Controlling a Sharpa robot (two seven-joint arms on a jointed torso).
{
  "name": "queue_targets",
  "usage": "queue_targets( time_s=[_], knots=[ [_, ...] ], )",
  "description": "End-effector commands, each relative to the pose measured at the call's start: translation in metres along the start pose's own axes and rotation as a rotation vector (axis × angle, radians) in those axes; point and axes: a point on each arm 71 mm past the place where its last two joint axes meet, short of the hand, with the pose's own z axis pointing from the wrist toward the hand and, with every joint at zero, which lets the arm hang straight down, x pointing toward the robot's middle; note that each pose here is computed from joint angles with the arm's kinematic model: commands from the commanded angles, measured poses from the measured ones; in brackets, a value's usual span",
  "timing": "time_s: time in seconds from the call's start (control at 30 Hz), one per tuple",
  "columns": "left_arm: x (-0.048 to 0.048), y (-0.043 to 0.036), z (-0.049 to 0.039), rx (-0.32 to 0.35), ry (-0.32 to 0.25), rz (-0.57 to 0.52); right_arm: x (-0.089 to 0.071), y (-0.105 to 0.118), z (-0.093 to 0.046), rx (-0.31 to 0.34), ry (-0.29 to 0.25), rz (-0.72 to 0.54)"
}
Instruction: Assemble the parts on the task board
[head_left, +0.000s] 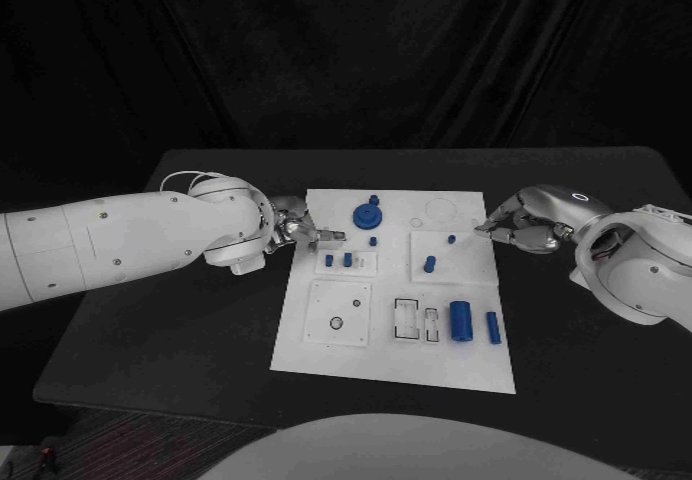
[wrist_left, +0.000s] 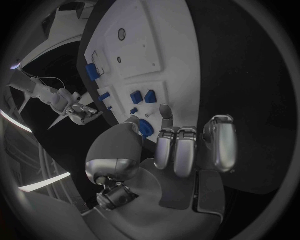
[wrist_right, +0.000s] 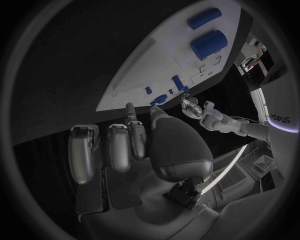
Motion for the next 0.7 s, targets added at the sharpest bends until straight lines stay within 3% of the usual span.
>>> queue_targets(
  time_s=[0.03,0.1,0.2,0.4,0.57,0.7],
  knots=[
    [-0.0199,-0.0158,-0.0035,0.207,-0.204,-0.075,0.001,-0.001,-0.001,0.007,0.002,-0.002],
    [-0.0271,-0.0211,-0.0048,0.291,-0.275,-0.085,0.001,-0.001,-0.001,0.008,0.002,-0.002],
    [-0.0402,-0.0317,-0.008,0.496,-0.395,-0.069,0.001,-0.002,-0.001,0.01,0.001,-0.002],
    [-0.0484,-0.0433,-0.0102,0.72,-0.474,0.02,0.0,-0.004,-0.001,0.015,0.0,-0.003],
    [-0.044,-0.057,-0.0074,0.889,-0.553,0.359,0.0,-0.005,-0.001,0.014,-0.003,-0.003],
    [-0.034,-0.0662,0.0005,0.955,-0.553,0.609,0.0,-0.004,-0.001,0.009,-0.008,-0.002]
  ],
)
